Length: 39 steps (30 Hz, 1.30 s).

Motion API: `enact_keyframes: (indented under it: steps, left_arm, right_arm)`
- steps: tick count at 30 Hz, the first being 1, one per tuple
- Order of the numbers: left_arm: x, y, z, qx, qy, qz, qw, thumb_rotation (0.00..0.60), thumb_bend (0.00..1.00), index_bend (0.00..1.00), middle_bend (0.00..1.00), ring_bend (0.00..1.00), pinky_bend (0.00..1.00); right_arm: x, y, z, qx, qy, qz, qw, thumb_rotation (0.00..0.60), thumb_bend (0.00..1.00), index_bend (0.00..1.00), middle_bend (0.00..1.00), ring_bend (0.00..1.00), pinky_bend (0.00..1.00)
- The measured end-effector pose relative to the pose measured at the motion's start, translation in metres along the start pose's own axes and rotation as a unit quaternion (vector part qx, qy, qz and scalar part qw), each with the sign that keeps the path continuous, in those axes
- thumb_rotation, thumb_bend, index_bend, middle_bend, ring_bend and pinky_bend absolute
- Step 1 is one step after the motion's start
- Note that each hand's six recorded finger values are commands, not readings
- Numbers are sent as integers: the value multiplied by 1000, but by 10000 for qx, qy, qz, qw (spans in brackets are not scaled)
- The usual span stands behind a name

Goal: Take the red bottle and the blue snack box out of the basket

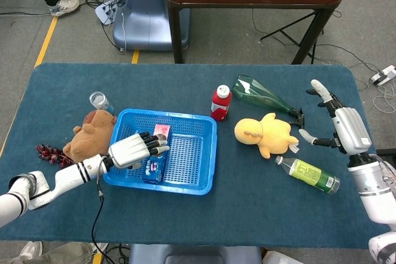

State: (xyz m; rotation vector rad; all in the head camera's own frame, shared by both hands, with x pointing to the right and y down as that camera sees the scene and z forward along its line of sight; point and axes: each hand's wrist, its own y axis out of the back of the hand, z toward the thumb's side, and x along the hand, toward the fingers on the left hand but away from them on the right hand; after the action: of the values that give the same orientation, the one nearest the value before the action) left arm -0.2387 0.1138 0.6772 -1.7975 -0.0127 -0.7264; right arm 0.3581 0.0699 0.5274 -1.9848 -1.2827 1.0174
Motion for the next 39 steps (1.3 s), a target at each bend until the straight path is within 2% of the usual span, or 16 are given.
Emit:
enact_keyframes:
  steps: [4,15,22,25,31,36,39]
  left_arm:
    - [5,-2,4,123,-79,-53,9999,600,242,142,149,195,272]
    - [18,-3,8,474,-188,-196,9985,600,242,274,106,188,271]
    - [23,-3,13,520,-215,-259,9981,600,242,297,103,186,271]
    - [26,-7,17,564,-232,-303,9977,600,242,344,111,186,271]
    - [31,-9,23,484,-223,-218,9983,600,242,483,258,243,265]
    - [34,-6,27,381,-203,-28,9991,600,243,622,455,376,257]
    - [34,-4,27,285,-182,33,9994,600,243,650,547,435,257]
  right_arm:
    - [0,1,-2,-20,-23,-16,10000,600,193,2,187,130,275]
    - [0,3,-6,-50,-71,-70,9999,600,192,5,188,130,275]
    - [0,4,-9,-96,-94,-122,9998,600,192,5,188,130,275]
    - [1,5,-10,-117,-102,-129,9998,600,192,5,188,129,275]
    - [2,7,-12,-167,-135,-158,9996,600,193,5,188,130,275]
    - [1,9,-13,-192,-140,-190,9995,600,192,5,188,129,275]
    - [1,10,-13,-212,-132,-211,9995,600,192,5,188,130,275]
